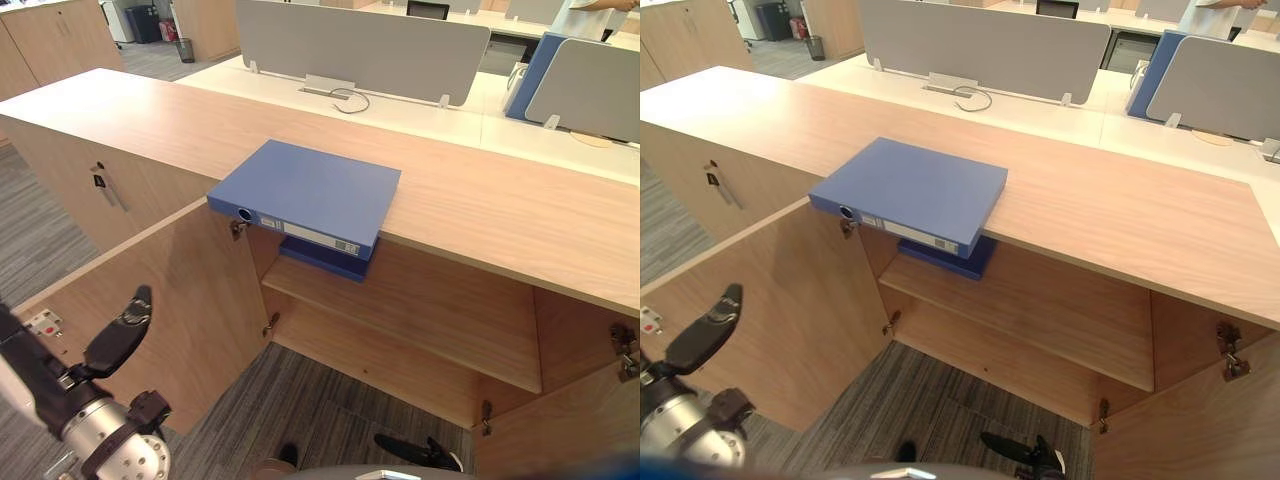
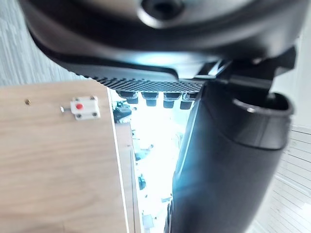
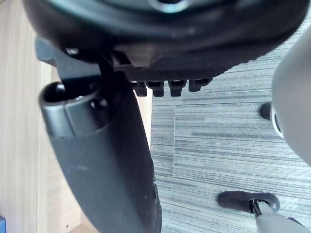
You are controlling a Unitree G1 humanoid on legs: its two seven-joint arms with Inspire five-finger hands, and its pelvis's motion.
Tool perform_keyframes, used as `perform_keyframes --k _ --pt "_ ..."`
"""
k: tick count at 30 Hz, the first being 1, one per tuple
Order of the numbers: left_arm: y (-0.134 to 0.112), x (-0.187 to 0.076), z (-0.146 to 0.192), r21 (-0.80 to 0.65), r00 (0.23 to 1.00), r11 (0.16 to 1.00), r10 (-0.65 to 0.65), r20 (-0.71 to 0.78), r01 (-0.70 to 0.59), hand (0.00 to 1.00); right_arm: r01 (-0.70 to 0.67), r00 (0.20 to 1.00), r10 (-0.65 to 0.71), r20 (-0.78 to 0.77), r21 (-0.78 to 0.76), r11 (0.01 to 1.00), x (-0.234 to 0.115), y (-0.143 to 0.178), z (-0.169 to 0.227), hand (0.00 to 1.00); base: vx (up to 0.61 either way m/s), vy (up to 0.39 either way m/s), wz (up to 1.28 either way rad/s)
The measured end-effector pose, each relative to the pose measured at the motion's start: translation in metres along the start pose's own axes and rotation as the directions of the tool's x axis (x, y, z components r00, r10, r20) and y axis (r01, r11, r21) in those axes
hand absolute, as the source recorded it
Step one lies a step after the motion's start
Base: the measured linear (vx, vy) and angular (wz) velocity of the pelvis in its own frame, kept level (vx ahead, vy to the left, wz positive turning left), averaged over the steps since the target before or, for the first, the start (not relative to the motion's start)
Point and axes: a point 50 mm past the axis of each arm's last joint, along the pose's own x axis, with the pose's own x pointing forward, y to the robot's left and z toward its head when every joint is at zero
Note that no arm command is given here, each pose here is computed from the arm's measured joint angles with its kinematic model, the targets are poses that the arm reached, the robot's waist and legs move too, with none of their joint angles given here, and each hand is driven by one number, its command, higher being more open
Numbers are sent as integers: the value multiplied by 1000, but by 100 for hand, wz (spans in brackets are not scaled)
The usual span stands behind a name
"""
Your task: Walk over to the cabinet, pick up the folder, carry it to the office cabinet, place the folder inside the office cabinet, then close the office cabinet door
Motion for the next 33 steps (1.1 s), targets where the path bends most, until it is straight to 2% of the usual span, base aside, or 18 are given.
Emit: perform_keyframes --k 6,13,20,24,33 --pt "-26 11 20 147 955 971 -214 206 186 100 -17 1000 17 -20 -27 999 6 4 4 100 -47 17 -18" --pt "-41 22 20 361 881 899 -363 303 247 100 44 999 -46 -23 -58 997 9 -24 5 100 -43 7 -30" --pt "-43 36 1 576 868 801 -394 303 162 100 101 993 -103 -58 -29 994 8 -43 -4 100 -31 -21 -17" --pt "-43 52 -13 727 830 675 -473 294 127 100 114 992 -115 -60 -6 993 8 -47 -4 100 -26 -2 -8" --pt "-46 74 -18 812 803 579 -516 298 71 100 105 993 -105 -60 9 994 8 -46 -5 100 -13 13 -7"
